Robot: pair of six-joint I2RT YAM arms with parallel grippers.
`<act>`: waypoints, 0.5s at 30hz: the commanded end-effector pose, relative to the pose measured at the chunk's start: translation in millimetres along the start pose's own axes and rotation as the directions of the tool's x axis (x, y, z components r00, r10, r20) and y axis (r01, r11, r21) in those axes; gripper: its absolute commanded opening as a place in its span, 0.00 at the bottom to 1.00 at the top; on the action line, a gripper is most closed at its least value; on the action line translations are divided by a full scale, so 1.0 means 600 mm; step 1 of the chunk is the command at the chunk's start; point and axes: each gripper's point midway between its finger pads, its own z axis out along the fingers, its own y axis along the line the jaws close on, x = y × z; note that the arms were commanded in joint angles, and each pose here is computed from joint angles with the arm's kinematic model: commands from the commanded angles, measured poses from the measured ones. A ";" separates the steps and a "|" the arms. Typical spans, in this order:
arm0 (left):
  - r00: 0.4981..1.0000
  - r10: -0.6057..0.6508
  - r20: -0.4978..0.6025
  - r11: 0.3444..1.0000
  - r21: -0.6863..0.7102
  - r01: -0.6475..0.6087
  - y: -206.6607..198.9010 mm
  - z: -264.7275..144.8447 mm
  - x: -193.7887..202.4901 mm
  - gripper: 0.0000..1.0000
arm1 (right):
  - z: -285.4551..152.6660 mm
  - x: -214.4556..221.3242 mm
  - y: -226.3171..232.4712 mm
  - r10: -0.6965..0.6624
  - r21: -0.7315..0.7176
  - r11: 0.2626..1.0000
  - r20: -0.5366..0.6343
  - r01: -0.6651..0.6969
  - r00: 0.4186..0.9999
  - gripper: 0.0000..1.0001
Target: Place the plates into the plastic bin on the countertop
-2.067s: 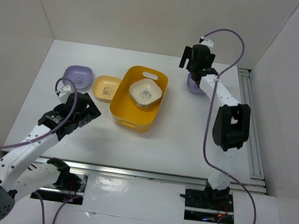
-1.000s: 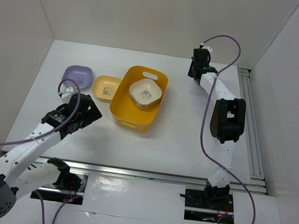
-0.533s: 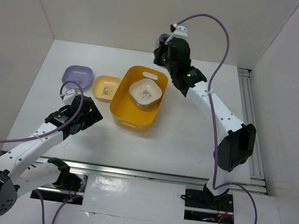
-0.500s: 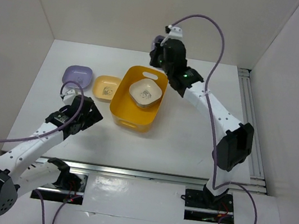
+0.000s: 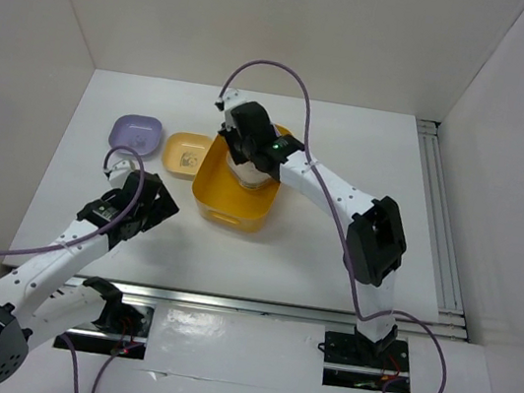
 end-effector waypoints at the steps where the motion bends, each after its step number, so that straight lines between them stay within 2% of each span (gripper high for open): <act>1: 1.000 -0.017 0.019 1.000 0.003 0.017 -0.003 0.003 -0.008 1.00 | -0.049 -0.015 -0.021 -0.109 -0.010 0.994 0.013 0.109 0.994 0.00; 8: 1.000 -0.014 0.007 1.000 0.002 0.014 -0.005 0.007 -0.004 1.00 | -0.028 0.049 -0.022 -0.201 -0.030 0.979 -0.084 0.200 0.976 0.00; 9: 1.000 -0.014 0.007 1.000 0.002 0.014 -0.005 0.007 -0.004 1.00 | -0.021 0.056 -0.029 -0.197 -0.025 0.980 -0.097 0.196 0.976 0.04; 10: 1.000 -0.014 0.007 1.000 0.002 0.014 -0.005 0.007 -0.004 1.00 | -0.020 0.053 -0.029 -0.196 -0.023 0.981 -0.088 0.195 0.977 0.38; 12: 1.000 -0.017 0.012 1.000 0.009 0.017 -0.007 0.005 -0.006 1.00 | -0.017 0.042 -0.025 -0.183 -0.026 0.983 -0.061 0.182 0.981 0.72; 13: 1.000 -0.017 0.012 1.000 0.009 0.017 -0.007 0.005 -0.006 1.00 | -0.016 0.038 -0.025 -0.182 -0.024 0.983 -0.051 0.181 0.982 0.72; 14: 1.000 -0.017 0.012 1.000 0.009 0.017 -0.007 0.005 -0.006 1.00 | -0.027 0.019 -0.017 -0.183 -0.025 0.983 -0.016 0.183 0.983 0.99; 15: 1.000 -0.017 0.022 1.000 0.002 0.017 -0.005 0.006 -0.009 1.00 | -0.028 0.008 -0.001 -0.186 -0.032 0.982 0.029 0.187 0.982 0.99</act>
